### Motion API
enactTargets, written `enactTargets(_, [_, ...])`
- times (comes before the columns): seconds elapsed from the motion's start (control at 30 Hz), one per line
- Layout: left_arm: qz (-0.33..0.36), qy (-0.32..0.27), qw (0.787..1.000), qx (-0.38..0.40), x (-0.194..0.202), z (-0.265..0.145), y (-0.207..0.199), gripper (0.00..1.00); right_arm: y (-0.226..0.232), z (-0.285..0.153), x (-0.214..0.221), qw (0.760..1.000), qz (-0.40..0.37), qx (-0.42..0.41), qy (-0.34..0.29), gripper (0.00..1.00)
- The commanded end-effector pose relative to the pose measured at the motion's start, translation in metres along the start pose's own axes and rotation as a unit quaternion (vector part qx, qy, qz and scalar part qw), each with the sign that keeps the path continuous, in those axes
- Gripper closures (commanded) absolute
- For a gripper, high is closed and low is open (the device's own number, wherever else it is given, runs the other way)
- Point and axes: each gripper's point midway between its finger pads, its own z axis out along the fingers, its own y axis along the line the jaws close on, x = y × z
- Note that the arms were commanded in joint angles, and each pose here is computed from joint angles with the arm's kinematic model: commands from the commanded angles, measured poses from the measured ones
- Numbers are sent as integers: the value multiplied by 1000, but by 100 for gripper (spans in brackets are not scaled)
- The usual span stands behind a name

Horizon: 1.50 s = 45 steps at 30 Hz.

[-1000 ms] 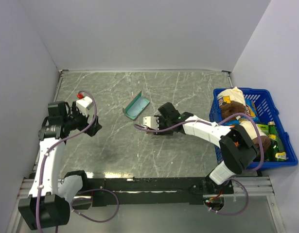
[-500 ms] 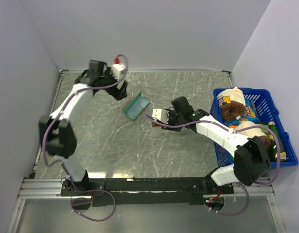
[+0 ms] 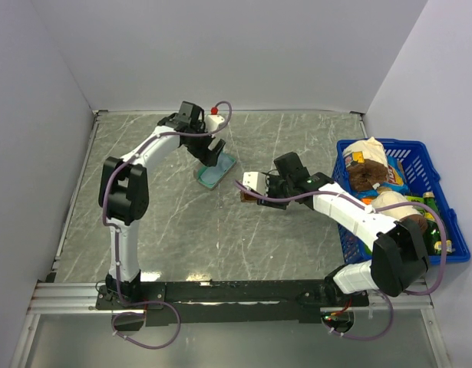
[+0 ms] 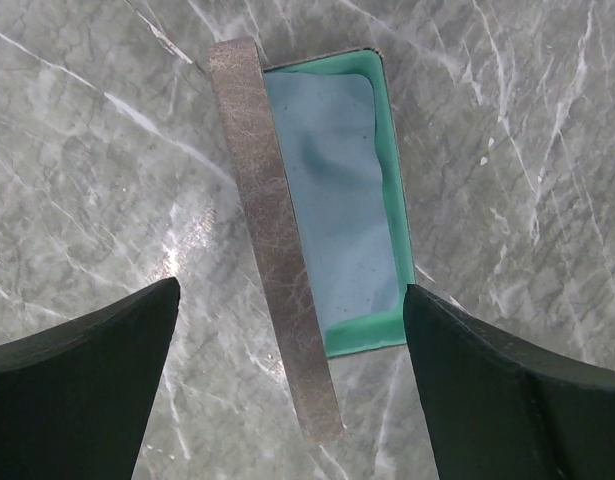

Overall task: Organize the sunglasses
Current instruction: Move the opened sunglasses case to the center of the board.

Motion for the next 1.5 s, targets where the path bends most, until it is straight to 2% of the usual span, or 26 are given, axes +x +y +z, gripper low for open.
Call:
enactTargets(0.0, [1, -20, 1000, 6, -20, -16, -3, 1, -3, -11, -11, 1000, -3, 12, -26, 91])
enactTargets(0.17, [25, -22, 999, 23, -30, -39, 3, 3, -4, -11, -8, 1000, -5, 16, -21, 91])
enactTargets(0.27, [23, -26, 999, 39, -30, -48, 7, 3, -5, -12, -8, 1000, -7, 20, -22, 91])
enactTargets(0.43, [-5, 5, 996, 94, -18, -43, 9, 1, -4, -12, -7, 1000, -8, 19, -23, 91])
enactTargets(0.47, [-8, -10, 996, 94, -29, -50, 14, 1, -4, -12, -8, 1000, -8, 19, -24, 91])
enactTargets(0.63, [-22, -23, 993, 115, -35, -55, 17, 1, -4, -14, -10, 999, -8, 19, -28, 91])
enactTargets(0.7, [-20, -18, 993, 111, -30, -52, 18, 3, -3, -13, -9, 999, -7, 17, -28, 92])
enactTargets(0.9, [-22, 2, 995, 97, -14, -39, 22, 3, -2, -8, -6, 1000, -6, 11, -21, 92])
enactTargets(1.37, [-11, 29, 992, 119, -3, 0, -10, 1, 0, -7, -5, 1000, -4, 6, -18, 93])
enactTargets(1.47, [-12, 34, 992, 119, 2, 5, -11, 8, 1, -5, -4, 1000, -3, 4, -17, 93])
